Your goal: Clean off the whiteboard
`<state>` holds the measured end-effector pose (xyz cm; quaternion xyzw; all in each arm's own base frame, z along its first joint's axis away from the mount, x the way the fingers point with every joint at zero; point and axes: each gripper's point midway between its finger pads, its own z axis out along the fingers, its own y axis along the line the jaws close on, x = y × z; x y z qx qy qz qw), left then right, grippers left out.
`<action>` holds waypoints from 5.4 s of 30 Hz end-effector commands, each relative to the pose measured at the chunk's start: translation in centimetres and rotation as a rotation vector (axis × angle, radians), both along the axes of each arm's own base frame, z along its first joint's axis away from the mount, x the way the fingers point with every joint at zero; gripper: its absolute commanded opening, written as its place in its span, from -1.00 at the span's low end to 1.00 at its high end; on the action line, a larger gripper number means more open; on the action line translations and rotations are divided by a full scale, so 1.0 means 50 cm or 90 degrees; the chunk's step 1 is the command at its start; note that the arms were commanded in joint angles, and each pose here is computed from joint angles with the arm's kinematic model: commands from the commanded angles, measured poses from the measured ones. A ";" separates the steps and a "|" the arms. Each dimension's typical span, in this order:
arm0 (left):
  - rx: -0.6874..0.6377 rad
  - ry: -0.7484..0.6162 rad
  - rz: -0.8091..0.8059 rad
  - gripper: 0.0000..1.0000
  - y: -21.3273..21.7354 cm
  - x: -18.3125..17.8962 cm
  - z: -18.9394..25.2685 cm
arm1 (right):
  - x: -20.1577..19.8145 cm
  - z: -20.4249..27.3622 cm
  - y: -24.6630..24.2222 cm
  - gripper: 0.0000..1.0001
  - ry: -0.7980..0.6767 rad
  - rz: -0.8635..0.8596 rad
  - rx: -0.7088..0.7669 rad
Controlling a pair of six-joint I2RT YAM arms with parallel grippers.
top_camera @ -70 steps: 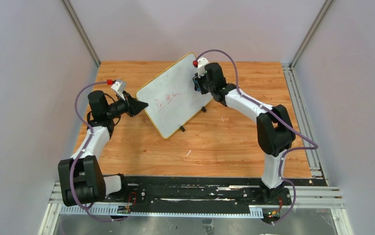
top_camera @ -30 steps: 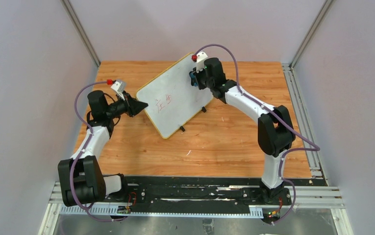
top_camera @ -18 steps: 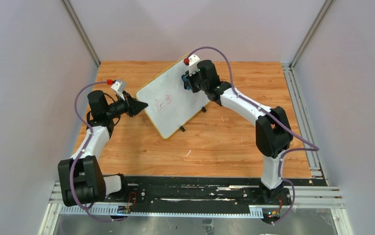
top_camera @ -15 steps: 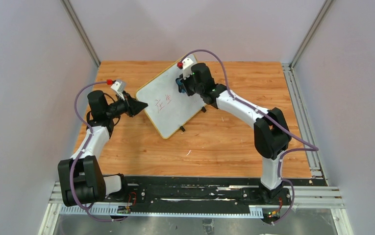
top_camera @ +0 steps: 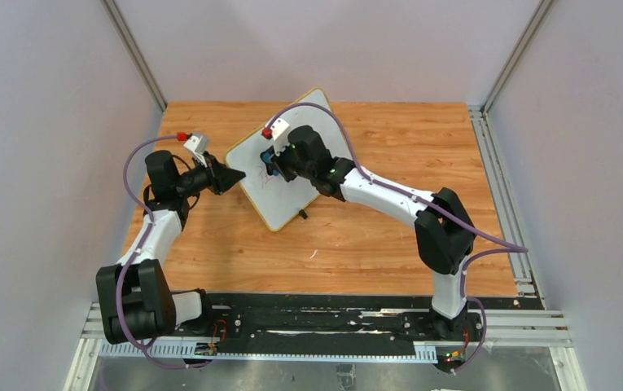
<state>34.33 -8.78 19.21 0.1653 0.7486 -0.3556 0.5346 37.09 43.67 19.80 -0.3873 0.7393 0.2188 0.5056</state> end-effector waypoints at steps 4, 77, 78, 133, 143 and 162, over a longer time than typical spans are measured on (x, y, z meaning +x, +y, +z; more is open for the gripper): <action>0.068 -0.044 -0.008 -1.00 0.008 0.005 -0.018 | 0.039 0.002 -0.047 -0.99 -0.025 -0.041 -0.020; 0.072 -0.047 -0.009 -1.00 0.007 0.001 -0.012 | 0.001 -0.006 0.013 -0.99 0.031 -0.017 0.061; 0.073 -0.047 -0.009 -1.00 0.008 0.001 -0.013 | -0.013 -0.002 0.031 -0.99 0.030 -0.004 0.063; 0.071 -0.052 -0.008 -1.00 0.008 0.003 -0.004 | -0.116 -0.035 0.041 -0.99 0.026 0.014 0.048; 0.072 -0.053 -0.006 -1.00 0.009 0.003 -0.005 | -0.014 -0.040 -0.045 -0.99 -0.010 -0.064 0.002; 0.072 -0.050 -0.008 -1.00 0.008 0.004 -0.007 | 0.046 0.047 -0.013 -0.99 -0.014 -0.042 0.052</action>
